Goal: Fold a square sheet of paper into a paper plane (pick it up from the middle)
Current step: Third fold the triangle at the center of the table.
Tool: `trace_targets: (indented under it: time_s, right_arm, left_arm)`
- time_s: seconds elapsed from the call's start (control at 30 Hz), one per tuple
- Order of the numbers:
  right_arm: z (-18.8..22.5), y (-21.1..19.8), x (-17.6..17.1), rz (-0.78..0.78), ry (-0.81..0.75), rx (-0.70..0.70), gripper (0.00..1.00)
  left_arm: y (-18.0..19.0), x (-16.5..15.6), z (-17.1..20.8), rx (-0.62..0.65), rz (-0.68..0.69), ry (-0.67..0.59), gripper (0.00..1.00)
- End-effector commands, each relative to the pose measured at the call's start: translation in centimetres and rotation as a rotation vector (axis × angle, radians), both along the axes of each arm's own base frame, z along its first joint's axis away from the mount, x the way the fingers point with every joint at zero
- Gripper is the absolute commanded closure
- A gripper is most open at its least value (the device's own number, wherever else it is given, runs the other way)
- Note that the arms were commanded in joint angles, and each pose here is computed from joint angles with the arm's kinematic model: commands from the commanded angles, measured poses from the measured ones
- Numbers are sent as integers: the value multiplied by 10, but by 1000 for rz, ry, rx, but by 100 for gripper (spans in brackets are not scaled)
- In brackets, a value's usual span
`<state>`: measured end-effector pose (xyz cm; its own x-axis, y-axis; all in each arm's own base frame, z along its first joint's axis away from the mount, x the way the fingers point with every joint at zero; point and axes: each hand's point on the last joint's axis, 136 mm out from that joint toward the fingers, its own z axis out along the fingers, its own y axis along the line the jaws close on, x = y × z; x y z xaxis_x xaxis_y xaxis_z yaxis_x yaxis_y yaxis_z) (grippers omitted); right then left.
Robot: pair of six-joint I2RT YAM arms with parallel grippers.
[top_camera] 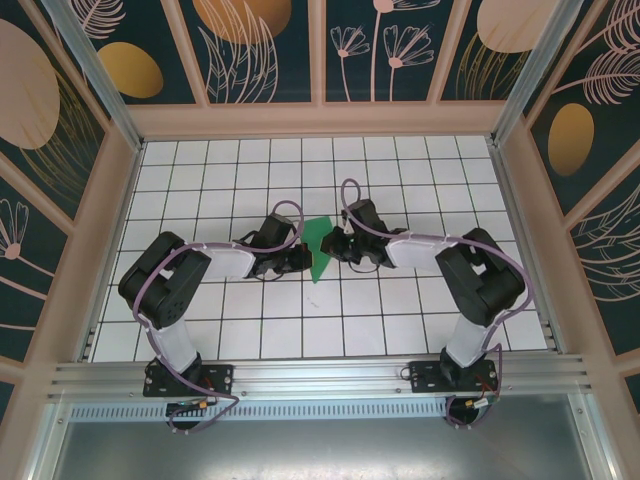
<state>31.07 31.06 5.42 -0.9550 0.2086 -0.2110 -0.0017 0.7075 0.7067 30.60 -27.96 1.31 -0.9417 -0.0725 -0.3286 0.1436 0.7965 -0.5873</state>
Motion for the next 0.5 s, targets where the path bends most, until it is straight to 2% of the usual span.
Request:
trace_targets:
  time_s: [0.0, 0.13, 0.23, 0.47]
  right_arm:
    - [-15, 2, 5, 4, 9, -26, 87]
    - [-44, -7, 1, -10, 57, -90, 87]
    - [-50, -9, -3, -3, 79, -105, 87]
    - [-3, -5, 17, 0, -16, -90, 86]
  left_arm:
    - [32, -18, -45, 165, 29, 89, 100]
    - [30, -19, -44, 160, 24, 90, 100]
    - [32, -19, -45, 166, 24, 91, 100]
    - [34, -22, -47, 176, 22, 96, 100]
